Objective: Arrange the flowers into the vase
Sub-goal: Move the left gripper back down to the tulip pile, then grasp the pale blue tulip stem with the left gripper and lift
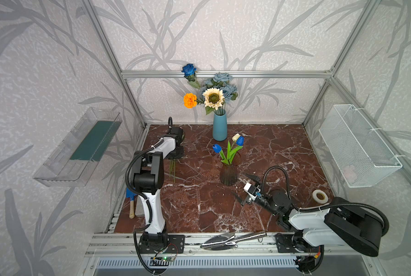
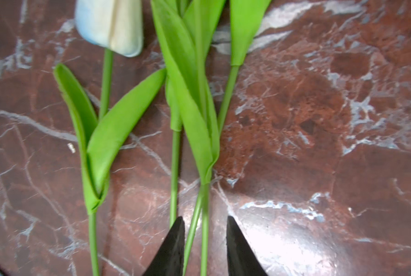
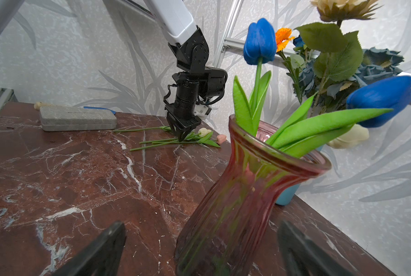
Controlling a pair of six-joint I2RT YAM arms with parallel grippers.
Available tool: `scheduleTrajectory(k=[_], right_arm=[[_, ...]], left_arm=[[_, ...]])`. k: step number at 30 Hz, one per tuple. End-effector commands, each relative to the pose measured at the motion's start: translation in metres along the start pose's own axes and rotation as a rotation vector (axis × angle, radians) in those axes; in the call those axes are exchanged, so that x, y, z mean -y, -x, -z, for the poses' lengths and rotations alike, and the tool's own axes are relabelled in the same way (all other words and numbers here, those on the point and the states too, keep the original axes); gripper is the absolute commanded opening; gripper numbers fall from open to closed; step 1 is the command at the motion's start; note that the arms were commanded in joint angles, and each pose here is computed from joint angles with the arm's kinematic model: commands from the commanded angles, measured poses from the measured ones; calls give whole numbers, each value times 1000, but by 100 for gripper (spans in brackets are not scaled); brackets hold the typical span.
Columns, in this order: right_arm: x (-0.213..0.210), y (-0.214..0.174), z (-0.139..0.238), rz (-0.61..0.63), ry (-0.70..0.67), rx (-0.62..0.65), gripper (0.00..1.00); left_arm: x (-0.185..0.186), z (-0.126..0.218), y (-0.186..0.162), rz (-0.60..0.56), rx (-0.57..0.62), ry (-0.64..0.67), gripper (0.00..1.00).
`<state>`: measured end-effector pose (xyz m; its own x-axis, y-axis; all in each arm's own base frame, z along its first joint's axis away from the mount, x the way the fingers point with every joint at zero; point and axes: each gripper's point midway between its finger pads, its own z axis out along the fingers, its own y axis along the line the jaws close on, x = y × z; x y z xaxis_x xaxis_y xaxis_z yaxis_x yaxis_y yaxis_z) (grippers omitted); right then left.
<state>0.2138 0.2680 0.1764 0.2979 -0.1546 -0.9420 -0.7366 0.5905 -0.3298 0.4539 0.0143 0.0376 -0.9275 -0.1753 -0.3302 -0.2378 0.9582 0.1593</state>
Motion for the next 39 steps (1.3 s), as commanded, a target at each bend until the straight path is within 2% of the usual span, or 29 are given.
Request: scheduleTrajectory(k=[1,7,9,18,20,27,39], right_arm=[[5,21,-1,11,-18,72,99],[5,21,-1,15,-19,70,99],[5,22,-1,16,-21,72,99],[5,22,0,19,-21,70,100],[6,23,0,19,-22,71,99],[6,22,-1,17,-21,68,99],[5,22,-1,14,-20,73,99]], left_arm=[[2,-7,-5,-12,-49,-5,31],[4,-13,-6,-14,-73,-11,28],[5,-14,-6,-12,-82,-21,20],[7,-10,-7,3,-81,-47,6],[6,-5,-5,7,-70,-47,0],[7,19,1,36,-8,-91,0],[14,81,12,77,141,-215,0]])
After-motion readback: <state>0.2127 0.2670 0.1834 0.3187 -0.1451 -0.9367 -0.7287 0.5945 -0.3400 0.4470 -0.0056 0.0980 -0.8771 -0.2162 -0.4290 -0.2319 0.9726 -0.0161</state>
